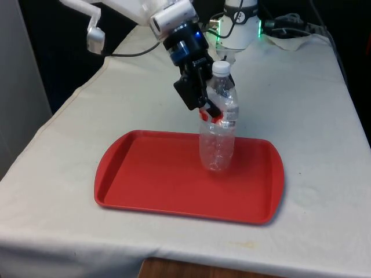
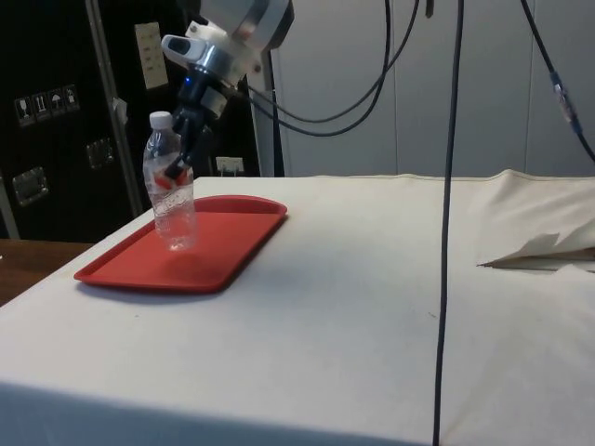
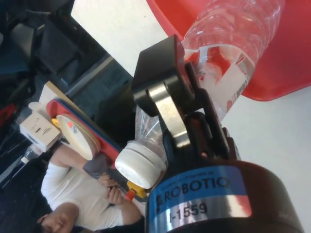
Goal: Place the bottle upright on the tray.
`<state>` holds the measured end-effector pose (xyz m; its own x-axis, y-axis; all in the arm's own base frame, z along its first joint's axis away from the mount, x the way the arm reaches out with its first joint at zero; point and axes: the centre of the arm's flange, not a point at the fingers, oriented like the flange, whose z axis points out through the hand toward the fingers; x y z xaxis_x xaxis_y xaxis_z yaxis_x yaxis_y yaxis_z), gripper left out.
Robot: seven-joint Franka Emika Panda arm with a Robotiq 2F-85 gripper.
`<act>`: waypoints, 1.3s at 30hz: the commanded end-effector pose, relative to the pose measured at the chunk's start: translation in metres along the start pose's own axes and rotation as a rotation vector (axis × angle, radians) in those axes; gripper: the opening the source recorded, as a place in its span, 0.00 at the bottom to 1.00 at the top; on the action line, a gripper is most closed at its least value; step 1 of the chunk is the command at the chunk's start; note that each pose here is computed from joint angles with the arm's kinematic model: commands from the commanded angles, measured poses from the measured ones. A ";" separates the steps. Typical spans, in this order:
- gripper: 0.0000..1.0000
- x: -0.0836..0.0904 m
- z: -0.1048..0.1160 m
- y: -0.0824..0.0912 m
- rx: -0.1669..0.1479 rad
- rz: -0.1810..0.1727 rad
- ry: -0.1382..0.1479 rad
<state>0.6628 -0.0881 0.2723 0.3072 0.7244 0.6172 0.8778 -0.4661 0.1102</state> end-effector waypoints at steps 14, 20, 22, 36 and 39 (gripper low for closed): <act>0.00 -0.009 -0.003 0.001 0.025 0.023 0.040; 0.00 -0.011 -0.003 0.001 0.032 0.027 0.043; 0.00 -0.012 -0.002 0.000 0.035 0.026 0.044; 0.00 -0.021 0.001 0.000 0.060 0.045 0.049; 0.00 -0.022 0.001 -0.002 0.067 0.047 0.048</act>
<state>0.6545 -0.1026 0.2577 0.3320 0.6768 0.6571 0.8860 -0.4627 0.0289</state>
